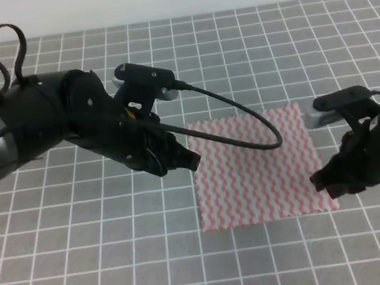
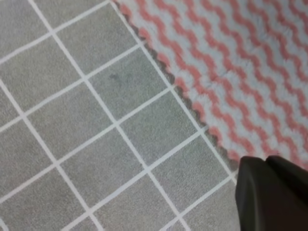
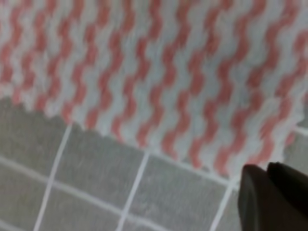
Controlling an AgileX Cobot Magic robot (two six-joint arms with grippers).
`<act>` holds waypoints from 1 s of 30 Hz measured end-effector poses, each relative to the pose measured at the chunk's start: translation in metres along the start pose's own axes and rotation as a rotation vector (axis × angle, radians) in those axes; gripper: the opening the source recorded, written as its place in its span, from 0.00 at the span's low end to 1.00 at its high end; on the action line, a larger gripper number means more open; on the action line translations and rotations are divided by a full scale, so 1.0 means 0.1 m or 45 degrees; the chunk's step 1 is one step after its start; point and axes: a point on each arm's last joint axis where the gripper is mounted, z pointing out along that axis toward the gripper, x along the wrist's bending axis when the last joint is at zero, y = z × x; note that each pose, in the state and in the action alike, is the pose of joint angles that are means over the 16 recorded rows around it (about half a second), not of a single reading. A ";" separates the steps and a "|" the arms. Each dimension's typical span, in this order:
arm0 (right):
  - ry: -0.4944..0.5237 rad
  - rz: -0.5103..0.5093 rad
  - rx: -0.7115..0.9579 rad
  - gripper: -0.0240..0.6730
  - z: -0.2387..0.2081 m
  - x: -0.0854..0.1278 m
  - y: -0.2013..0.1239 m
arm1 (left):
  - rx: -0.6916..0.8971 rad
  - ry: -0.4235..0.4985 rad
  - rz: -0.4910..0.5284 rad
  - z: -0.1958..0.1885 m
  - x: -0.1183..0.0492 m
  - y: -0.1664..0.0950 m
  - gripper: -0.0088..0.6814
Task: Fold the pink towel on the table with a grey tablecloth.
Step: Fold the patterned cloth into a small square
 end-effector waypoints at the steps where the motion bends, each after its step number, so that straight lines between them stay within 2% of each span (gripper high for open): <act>1: -0.002 0.000 0.006 0.21 0.02 0.01 0.02 | -0.001 -0.001 0.004 0.00 0.00 0.00 0.01; 9: -0.020 0.052 0.044 0.40 0.16 0.00 0.09 | 0.001 0.002 0.014 0.00 0.00 0.00 0.01; 12: -0.021 0.076 0.064 0.42 0.21 -0.01 0.08 | -0.001 0.003 0.014 0.00 0.00 0.00 0.01; 20: -0.013 0.109 0.102 0.36 0.30 -0.02 0.07 | 0.000 0.004 0.013 0.02 0.00 0.00 0.01; 30: -0.009 0.119 0.112 0.16 0.33 -0.02 0.08 | 0.004 0.006 0.016 0.04 0.01 0.00 0.01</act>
